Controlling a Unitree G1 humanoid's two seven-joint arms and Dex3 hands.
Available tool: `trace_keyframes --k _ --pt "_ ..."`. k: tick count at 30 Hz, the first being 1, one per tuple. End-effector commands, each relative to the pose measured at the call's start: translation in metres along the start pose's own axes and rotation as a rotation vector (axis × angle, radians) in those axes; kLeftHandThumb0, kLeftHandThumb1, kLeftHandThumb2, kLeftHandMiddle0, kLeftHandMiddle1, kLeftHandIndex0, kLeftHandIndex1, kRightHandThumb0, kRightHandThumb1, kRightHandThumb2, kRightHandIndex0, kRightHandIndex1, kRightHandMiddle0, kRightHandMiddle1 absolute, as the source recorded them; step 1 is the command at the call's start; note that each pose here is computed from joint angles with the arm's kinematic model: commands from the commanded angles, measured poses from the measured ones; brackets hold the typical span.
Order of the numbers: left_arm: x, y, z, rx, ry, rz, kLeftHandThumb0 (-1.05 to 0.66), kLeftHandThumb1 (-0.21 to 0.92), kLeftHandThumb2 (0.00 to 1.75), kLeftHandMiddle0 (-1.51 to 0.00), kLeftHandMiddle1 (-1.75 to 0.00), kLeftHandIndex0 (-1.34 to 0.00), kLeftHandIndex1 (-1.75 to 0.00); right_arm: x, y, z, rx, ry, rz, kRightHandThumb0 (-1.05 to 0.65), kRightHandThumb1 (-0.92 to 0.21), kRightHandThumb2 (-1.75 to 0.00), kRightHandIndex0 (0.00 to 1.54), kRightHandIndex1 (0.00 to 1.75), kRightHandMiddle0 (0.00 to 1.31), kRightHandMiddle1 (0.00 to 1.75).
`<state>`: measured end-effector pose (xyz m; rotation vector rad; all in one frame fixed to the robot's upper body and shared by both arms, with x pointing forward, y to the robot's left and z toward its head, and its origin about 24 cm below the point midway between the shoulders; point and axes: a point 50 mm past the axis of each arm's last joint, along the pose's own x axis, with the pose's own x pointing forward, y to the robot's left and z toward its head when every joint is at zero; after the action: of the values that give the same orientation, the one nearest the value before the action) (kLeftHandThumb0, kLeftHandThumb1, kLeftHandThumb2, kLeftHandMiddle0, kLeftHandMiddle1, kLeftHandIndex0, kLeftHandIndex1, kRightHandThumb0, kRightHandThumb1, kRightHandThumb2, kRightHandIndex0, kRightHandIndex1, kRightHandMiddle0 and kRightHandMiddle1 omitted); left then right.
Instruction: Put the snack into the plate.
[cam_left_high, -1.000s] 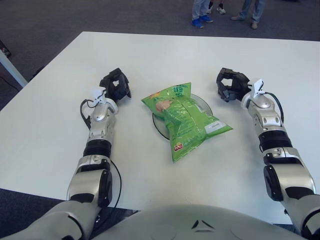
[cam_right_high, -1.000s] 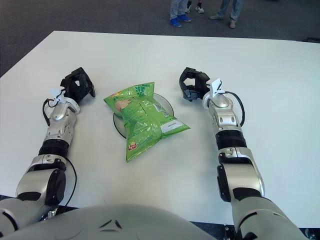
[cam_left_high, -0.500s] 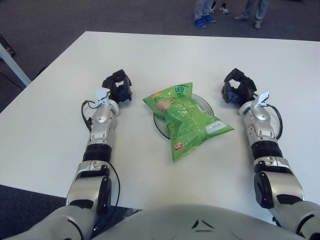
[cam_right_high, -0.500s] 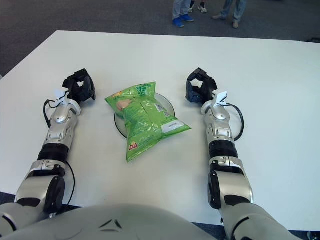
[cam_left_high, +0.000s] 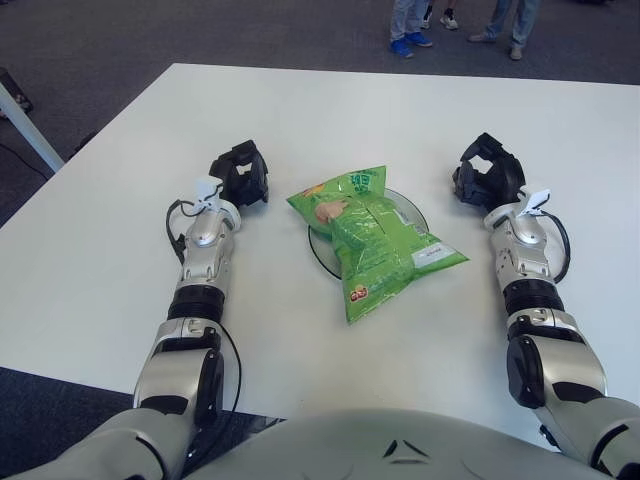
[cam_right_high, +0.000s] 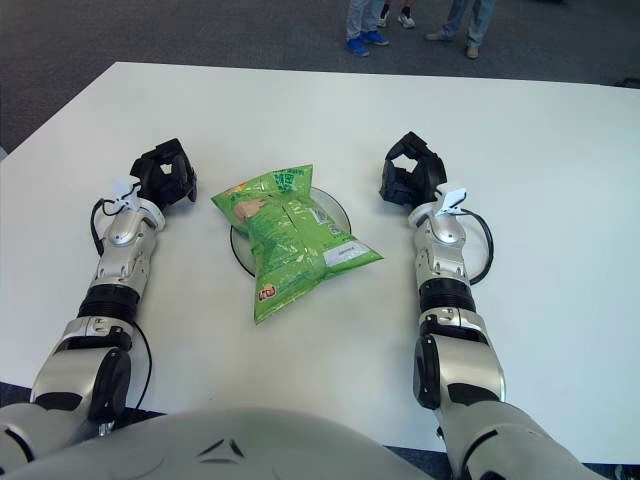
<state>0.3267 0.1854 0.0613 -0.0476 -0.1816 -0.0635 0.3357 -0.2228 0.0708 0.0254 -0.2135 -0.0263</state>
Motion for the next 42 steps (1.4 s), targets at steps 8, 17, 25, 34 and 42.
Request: trace_keyframes --k 8,17,25,34,42 --pt "-0.022 -0.003 -0.03 -0.042 0.101 0.005 -0.38 0.63 1.0 -1.31 -1.75 -0.9 -1.75 -0.029 -0.002 -0.026 0.085 0.081 -0.087 -0.51 -0.24 -1.41 1.3 1.75 0.67 1.75" --pt "-0.022 -0.004 -0.032 -0.048 0.112 -0.002 -0.37 0.63 1.01 -1.31 -1.75 -0.89 -1.75 -0.036 -0.006 -0.023 0.189 0.113 -0.2 -0.53 -0.21 -1.46 1.26 1.75 0.71 1.75" --pt "-0.02 -0.005 -0.033 -0.055 0.117 -0.013 -0.46 0.38 1.24 -1.29 -1.75 -0.59 -1.75 -0.034 -0.002 -0.024 0.191 0.14 -0.232 -0.53 -0.21 -1.46 1.23 1.75 0.71 1.75" --pt "-0.018 -0.006 -0.034 -0.057 0.117 -0.02 -0.46 0.37 1.24 -1.28 -1.75 -0.57 -1.75 -0.032 -0.001 -0.025 0.156 0.153 -0.216 -0.53 -0.22 -1.45 1.24 1.75 0.7 1.75" --pt "-0.016 -0.007 -0.034 -0.06 0.118 -0.025 -0.46 0.38 1.24 -1.28 -1.75 -0.56 -1.75 -0.031 0.0 -0.025 0.142 0.154 -0.217 -0.52 -0.23 -1.43 1.26 1.75 0.69 1.75"
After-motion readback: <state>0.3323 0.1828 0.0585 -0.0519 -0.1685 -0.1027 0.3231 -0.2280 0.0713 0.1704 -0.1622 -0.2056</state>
